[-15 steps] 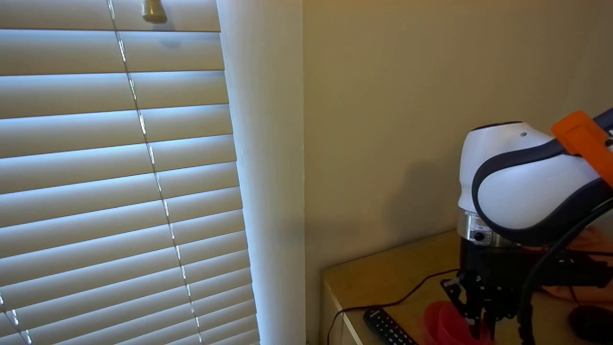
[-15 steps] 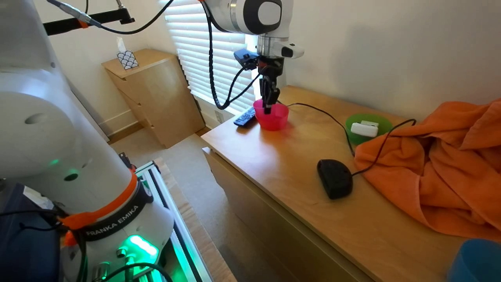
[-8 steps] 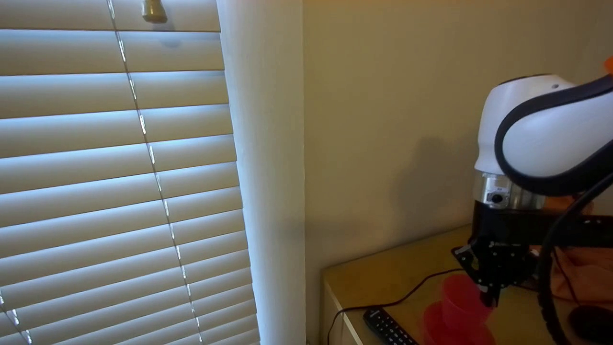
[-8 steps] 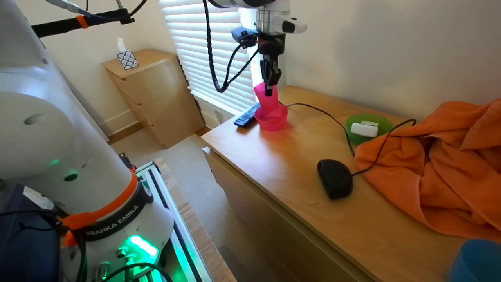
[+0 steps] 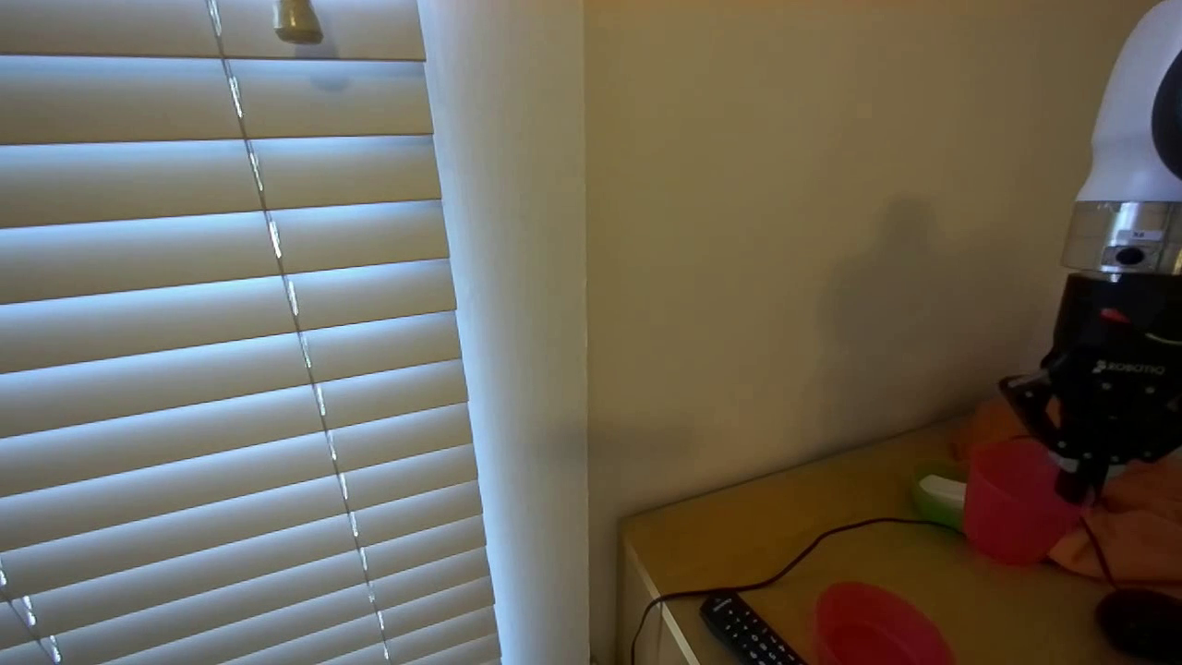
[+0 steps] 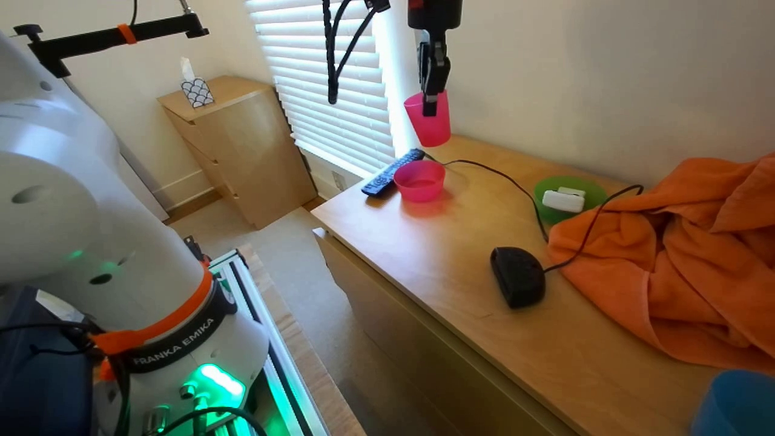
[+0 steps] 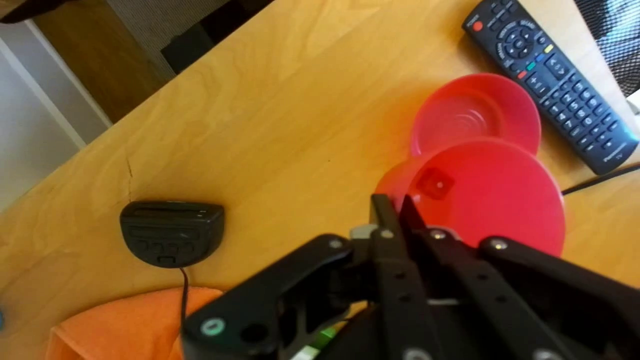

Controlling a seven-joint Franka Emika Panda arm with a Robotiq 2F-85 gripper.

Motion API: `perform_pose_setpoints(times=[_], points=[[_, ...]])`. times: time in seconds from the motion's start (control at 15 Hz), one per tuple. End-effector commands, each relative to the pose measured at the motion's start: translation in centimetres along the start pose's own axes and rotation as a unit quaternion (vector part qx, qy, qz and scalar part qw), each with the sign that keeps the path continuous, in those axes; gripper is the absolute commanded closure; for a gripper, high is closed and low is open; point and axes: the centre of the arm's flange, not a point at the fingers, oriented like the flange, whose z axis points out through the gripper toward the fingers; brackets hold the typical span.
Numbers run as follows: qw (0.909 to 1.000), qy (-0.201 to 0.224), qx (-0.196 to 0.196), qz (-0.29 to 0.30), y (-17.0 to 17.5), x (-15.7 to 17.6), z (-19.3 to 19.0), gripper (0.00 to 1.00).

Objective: Pick up the pink cup and put it on the right side of the top of the chest of drawers

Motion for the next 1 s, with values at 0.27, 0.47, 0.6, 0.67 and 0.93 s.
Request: perform_pose_setpoints(times=[0.27, 0.47, 0.6, 0.67, 0.93], points=[[0.9851, 0.055, -0.049, 0.155, 2.6, 4.5, 4.2, 0.99], [0.9682, 0.053, -0.058, 0.237, 7.9, 8.3, 6.8, 0.99], [0.9551, 0.025, -0.061, 0.289, 11.1, 9.6, 7.0, 0.99], [0.9668, 0.040, -0.056, 0.246, 9.6, 8.0, 6.9, 0.95], [0.9547, 0.019, -0.056, 0.292, 12.7, 10.5, 7.5, 0.99]])
